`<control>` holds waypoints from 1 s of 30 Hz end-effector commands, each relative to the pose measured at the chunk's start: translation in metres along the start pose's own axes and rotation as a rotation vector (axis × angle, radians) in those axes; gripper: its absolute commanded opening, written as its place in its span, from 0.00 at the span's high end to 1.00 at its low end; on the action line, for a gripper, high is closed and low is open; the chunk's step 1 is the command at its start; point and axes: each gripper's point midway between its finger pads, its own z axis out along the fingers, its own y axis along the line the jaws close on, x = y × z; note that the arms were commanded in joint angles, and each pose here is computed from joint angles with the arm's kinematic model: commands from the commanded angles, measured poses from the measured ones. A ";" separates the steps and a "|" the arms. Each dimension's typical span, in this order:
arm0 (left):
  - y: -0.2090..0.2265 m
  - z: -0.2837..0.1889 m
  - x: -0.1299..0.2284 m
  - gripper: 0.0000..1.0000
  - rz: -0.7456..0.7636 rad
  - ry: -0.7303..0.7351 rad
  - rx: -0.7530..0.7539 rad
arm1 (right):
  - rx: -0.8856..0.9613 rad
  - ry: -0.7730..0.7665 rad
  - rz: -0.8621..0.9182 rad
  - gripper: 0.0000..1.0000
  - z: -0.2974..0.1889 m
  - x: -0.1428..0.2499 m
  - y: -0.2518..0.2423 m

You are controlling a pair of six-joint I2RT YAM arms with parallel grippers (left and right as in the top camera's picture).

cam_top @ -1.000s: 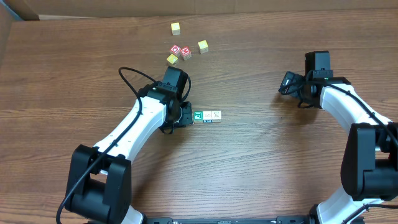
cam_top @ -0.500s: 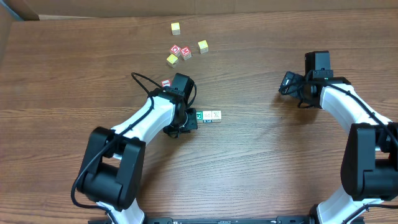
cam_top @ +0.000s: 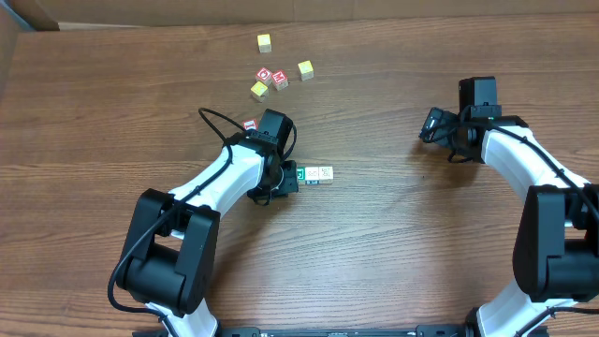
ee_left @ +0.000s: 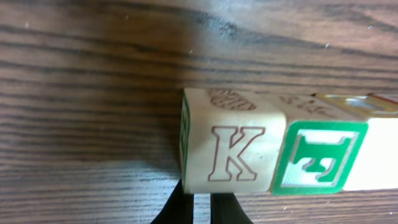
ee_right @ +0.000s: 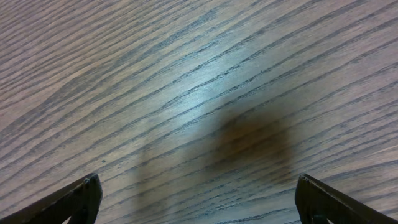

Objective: Flip 5 blocks

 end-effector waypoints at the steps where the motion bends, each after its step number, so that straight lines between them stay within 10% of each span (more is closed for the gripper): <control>1: -0.001 -0.005 0.004 0.96 0.005 0.020 0.001 | 0.002 -0.023 -0.002 0.00 -0.002 -0.009 0.000; 12: -0.002 -0.078 -0.031 0.95 0.029 -0.136 -0.061 | 0.002 -0.023 -0.003 0.00 -0.002 -0.009 0.000; 15: -0.002 -0.086 -0.037 0.81 0.026 -0.157 -0.066 | 0.002 -0.023 -0.003 0.00 -0.002 -0.009 0.000; 19: 0.001 -0.088 -0.038 0.32 0.015 -0.152 -0.065 | 0.002 -0.023 -0.003 0.00 -0.002 -0.009 0.000; 30: 0.013 -0.130 -0.062 0.16 -0.003 -0.191 -0.070 | 0.002 -0.023 -0.002 0.00 -0.002 -0.009 0.000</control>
